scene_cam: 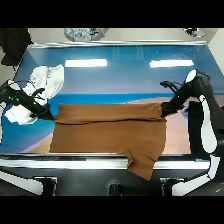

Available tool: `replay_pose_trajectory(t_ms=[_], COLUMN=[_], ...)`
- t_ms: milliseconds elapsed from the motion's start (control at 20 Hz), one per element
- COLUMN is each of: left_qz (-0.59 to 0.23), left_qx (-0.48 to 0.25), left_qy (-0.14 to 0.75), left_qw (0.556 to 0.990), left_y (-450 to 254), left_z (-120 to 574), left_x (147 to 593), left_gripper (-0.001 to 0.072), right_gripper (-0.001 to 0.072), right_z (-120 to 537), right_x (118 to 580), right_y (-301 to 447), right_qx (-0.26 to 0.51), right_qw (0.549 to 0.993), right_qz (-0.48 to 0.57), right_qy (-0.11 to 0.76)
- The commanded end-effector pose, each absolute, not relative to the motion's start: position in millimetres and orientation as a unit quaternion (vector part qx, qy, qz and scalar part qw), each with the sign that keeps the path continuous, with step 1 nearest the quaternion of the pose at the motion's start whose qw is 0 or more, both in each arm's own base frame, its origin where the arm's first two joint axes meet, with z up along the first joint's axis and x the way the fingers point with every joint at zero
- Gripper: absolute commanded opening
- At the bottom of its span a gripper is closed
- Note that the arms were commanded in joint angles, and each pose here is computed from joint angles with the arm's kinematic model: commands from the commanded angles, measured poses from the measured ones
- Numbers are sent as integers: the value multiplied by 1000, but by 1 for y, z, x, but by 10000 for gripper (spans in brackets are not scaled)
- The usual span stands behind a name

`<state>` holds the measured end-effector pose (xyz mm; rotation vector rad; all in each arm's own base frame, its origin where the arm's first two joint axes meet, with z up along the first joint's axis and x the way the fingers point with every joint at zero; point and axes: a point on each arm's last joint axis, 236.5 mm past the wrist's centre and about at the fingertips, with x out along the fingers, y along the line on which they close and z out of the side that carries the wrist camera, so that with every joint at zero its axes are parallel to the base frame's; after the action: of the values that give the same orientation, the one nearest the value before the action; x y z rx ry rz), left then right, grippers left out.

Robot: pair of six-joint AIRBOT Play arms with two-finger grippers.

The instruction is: Fold the shirts.

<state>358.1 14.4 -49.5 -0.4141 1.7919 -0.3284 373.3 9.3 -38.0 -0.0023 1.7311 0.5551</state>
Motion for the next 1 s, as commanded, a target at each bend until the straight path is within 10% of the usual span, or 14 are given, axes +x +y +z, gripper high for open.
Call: replay_pose_trajectory(t_ms=[0, 200, 300, 400, 950], left_qz=[-129, -124, -117, -101, -46], left_qx=[-174, -173, -179, -192, -230], left_qy=[764, 755, 755, 752, 764], left_qw=[608, 621, 620, 623, 601], left_y=[20, 22, 24, 31, 26], left_z=[-57, -59, -58, -49, -94], left_x=[363, 370, 370, 368, 207], left_gripper=[28, 69, 495, 462, 383], right_gripper=[41, 49, 351, 519, 499], right_z=[-53, -66, -61, -46, -50], right_x=[366, 366, 362, 348, 257], right_y=[11, 21, 19, 7, -27], right_qx=[11, 42, 34, -9, -51], right_qw=[616, 622, 619, 608, 595], right_qz=[228, 219, 224, 238, 192], right_qy=[754, 751, 752, 758, 779])
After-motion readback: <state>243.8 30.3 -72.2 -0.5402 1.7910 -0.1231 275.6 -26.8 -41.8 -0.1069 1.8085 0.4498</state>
